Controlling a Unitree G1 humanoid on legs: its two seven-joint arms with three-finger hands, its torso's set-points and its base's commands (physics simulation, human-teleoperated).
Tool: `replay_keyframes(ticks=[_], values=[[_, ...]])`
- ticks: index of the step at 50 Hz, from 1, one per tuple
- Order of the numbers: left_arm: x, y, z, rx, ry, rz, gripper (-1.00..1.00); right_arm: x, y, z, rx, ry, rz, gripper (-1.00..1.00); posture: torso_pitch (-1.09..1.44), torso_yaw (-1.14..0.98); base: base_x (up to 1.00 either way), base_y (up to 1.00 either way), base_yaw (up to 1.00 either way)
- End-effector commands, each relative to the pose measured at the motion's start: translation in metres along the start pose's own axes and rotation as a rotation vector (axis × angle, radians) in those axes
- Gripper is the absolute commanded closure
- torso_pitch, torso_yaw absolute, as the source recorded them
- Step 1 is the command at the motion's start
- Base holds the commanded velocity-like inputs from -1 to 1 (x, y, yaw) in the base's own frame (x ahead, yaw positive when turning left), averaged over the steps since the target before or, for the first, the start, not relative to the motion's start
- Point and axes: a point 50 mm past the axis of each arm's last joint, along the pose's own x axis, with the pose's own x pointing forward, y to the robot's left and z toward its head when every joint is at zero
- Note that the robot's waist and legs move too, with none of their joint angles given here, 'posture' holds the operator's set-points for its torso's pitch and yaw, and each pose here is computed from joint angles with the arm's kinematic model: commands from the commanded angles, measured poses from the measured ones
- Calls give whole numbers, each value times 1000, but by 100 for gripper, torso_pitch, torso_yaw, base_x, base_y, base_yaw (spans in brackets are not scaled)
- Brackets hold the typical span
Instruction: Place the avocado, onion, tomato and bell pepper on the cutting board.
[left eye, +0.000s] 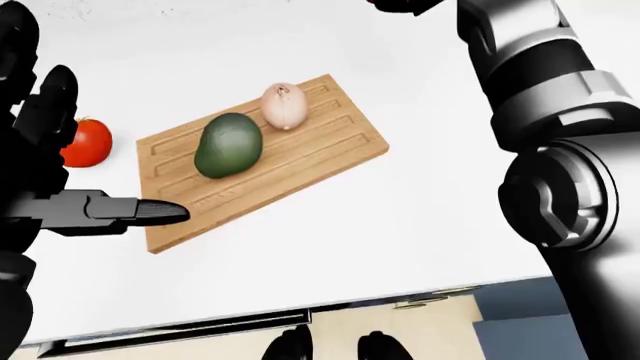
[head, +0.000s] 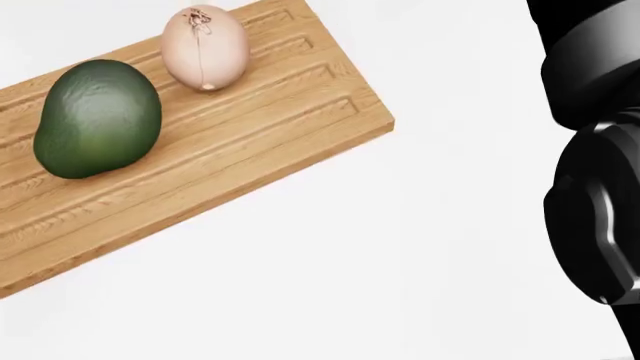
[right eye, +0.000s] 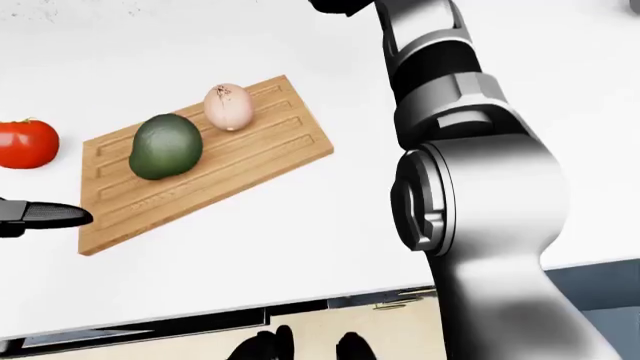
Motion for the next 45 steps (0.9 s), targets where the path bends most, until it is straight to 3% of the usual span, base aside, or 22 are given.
replay_keyframes(ticks=[1, 15, 29, 35, 45], values=[[-1, 3, 9, 18, -63, 30, -100, 0, -12, 37, 41, -130, -28, 88, 25, 0, 0, 0, 0], [1, 2, 9, 18, -60, 30, -100, -2, -9, 50, 69, -173, 39, 88, 11, 0, 0, 0, 0], [2, -3, 4, 25, -58, 21, -100, -8, 10, 47, 171, -180, 80, 87, 0, 0, 0, 0, 0], [2, -4, 4, 24, -60, 23, -100, -17, 16, 46, 195, -176, 98, 88, 0, 0, 0, 0, 0], [1, -6, 0, 22, -48, 19, -100, -51, 18, 56, 217, -191, 120, 89, 0, 0, 0, 0, 0]])
